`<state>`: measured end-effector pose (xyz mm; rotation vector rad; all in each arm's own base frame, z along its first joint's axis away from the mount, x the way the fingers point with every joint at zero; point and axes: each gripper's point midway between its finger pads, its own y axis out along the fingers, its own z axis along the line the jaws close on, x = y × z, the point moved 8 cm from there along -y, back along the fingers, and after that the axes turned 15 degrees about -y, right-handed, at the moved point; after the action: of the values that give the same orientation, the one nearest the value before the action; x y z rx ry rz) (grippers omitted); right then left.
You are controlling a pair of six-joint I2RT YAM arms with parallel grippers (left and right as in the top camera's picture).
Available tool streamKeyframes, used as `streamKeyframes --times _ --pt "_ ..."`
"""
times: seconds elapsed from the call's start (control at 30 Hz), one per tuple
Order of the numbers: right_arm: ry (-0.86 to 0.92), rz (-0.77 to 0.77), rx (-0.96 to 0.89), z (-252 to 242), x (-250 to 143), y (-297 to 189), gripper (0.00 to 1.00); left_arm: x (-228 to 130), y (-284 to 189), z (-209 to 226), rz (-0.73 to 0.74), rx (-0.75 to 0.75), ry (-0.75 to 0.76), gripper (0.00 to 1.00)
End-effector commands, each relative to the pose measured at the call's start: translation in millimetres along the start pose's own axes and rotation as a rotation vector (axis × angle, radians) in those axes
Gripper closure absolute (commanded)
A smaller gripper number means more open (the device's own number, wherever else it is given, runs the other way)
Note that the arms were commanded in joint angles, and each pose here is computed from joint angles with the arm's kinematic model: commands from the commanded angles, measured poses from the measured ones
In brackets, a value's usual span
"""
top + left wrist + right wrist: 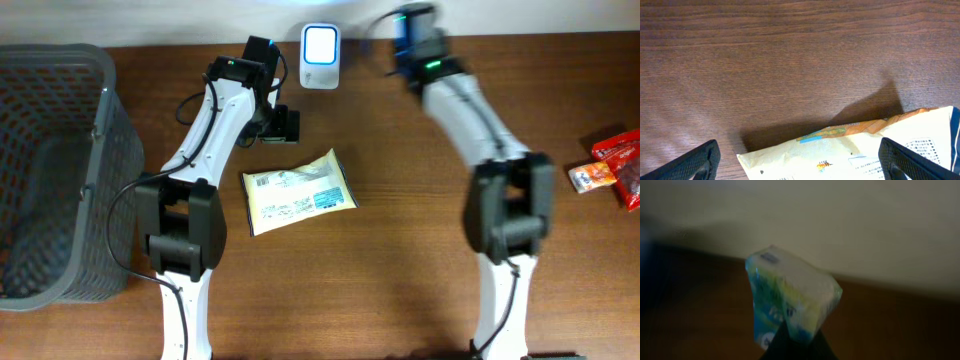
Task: Scan the item barcode
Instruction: 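Lift the green pack to the scanner, then place it at right edge, then reach the right gripper to the yellow snack bag and grasp it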
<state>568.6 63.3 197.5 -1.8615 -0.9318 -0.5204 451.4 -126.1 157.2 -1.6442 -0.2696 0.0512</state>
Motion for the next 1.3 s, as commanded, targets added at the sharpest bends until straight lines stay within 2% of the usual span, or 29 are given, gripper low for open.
streamKeyframes --times 0.0,0.1,0.2,0.33,0.47,0.57,0.63,0.7,0.77,0.87,0.93,0.97,1.0,1.07,1.13,1.23,1.27 --pt "0.503 0.172 -0.201 -139.9 -42.2 -27.4 0.96 -2.0 4.0 -3.0 0.014 -0.006 -0.008 0.01" --pt "0.619 0.473 -0.284 -213.2 -132.9 -28.4 0.96 -1.9 4.2 -2.6 0.015 -0.005 -0.008 0.01" --pt "0.741 0.582 -0.240 -256.1 -184.3 -35.9 0.96 -2.0 4.2 -2.9 0.015 -0.005 -0.008 0.01" --pt "0.826 0.656 -0.225 -278.5 -226.8 -36.6 0.96 -2.0 4.2 -2.9 0.015 -0.005 -0.008 0.01" --pt "0.771 0.684 -0.192 -262.7 -247.9 -19.5 0.95 -2.0 4.2 -3.0 0.014 -0.006 -0.008 0.01" --pt "0.751 0.724 -0.194 -251.4 -281.0 -5.8 0.79 -2.0 4.0 -3.0 0.014 -0.006 -0.008 0.01" --pt "0.758 0.765 -0.242 -259.3 -298.8 -10.4 0.44 -2.0 4.2 -2.9 0.015 -0.005 -0.008 0.01" --pt "0.725 0.846 -0.384 -279.9 -315.2 -27.1 0.37 -2.0 4.2 -2.9 0.015 -0.005 -0.008 0.01" --pt "0.742 0.841 -0.409 -291.6 -314.0 -41.0 0.36 -2.0 4.0 -3.0 0.014 -0.006 -0.008 0.01" --pt "0.798 0.639 -0.312 -300.6 -258.9 -65.2 0.35 -2.0 4.0 -3.0 0.014 -0.006 -0.008 0.01" --pt "0.839 0.476 -0.120 -289.8 -214.2 -83.1 0.34 -2.0 4.2 -2.9 0.015 -0.005 -0.008 0.01" --pt "0.860 0.388 0.048 -275.8 -189.6 -91.5 0.27 -2.0 4.2 -2.9 0.015 -0.005 -0.008 0.01" --pt "0.878 0.333 0.228 -257.7 -170.3 -99.3 0.00 -2.0 4.0 -3.0 0.014 -0.006 -0.008 0.01" --pt "0.898 0.360 0.454 -222.7 -156.5 -105.7 0.01 -2.0 4.0 -3.0 0.014 -0.006 -0.008 0.01" --pt "0.870 0.505 0.515 -187.8 -156.8 -113.1 0.01 -2.0 4.0 -3.0 0.014 -0.006 -0.008 0.01" --pt "0.558 0.559 0.597 -128.1 -146.6 -114.1 0.01 -2.0 4.0 -3.0 0.014 -0.006 -0.008 0.01" --pt "0.524 0.551 0.617 -113.5 -142.1 -112.3 0.01 -2.0 4.2 -2.9 0.015 -0.005 -0.008 0.01"
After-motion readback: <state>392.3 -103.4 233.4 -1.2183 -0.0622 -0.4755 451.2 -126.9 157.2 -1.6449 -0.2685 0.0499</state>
